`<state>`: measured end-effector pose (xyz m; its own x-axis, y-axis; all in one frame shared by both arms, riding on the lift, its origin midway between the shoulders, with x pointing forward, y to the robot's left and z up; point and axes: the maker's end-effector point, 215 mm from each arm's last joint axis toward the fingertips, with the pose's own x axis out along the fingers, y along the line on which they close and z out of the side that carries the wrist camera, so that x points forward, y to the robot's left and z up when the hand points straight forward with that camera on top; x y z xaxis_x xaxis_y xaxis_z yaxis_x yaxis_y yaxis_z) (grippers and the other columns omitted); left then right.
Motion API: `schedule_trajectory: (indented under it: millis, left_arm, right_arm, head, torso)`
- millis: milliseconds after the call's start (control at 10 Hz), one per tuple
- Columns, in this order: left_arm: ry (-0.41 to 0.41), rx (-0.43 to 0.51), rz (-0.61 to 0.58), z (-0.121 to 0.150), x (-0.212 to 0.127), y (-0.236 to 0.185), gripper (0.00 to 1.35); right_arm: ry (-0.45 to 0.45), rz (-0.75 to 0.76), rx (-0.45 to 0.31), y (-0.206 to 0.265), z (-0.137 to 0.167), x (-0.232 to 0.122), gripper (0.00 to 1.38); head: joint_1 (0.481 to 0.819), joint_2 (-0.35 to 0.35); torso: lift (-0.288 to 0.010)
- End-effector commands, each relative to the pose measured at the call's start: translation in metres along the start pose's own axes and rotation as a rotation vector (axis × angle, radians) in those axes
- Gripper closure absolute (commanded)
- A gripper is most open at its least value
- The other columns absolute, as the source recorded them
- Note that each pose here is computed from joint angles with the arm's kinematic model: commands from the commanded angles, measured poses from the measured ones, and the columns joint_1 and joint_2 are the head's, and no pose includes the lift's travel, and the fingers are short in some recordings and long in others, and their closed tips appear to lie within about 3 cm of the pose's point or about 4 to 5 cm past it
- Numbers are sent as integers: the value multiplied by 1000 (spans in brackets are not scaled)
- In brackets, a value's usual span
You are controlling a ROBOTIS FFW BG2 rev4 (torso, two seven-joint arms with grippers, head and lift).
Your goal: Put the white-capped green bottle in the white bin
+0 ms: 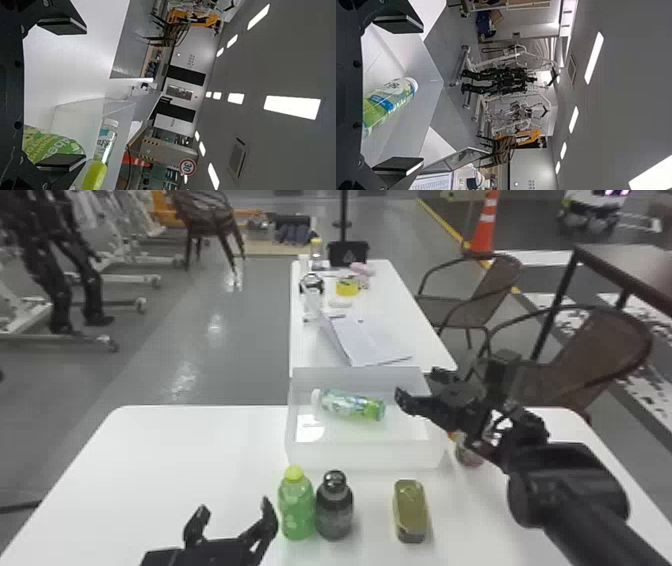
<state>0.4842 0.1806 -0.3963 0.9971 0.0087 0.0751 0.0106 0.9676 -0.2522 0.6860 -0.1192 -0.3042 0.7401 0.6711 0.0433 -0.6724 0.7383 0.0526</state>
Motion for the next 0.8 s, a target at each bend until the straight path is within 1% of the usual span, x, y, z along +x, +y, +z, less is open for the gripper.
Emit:
schedule_trajectory:
  millis: [0,100,300,400,500,600,700]
  left_arm:
    - [-1,-1,1,0,0,0,167]
    - [-6,-1,3,2,-1,1,167]
    - [-9,-2,3,3,-1,1,167]
    - [-13,-1,2,4,-1,1,167]
    - [-16,-1,2,5,-1,1,167]
    - [-22,-1,3,7,-1,1,167]
    - [-25,2,5,7,0,2,167]
  right_arm:
    - [-26,7,12,8,3,-2,113]
    - [-59,11,32,16,7,-7,113]
    - [-90,18,53,31,9,-20,117]
    - [-112,-2,32,35,14,-34,117]
    - [-115,-72,13,32,10,-59,114]
    - [-130,-148,25,29,5,-86,113]
    - [-141,-233,22,20,7,-114,119]
  head:
    - [549,0]
    - [549,0]
    - [549,0]
    - [549,0]
    - [549,0]
    - [549,0]
    - [549,0]
  torso:
    - [-100]
    - [-100]
    - [-100]
    - [-100]
    - [-100]
    - [-100]
    - [-100]
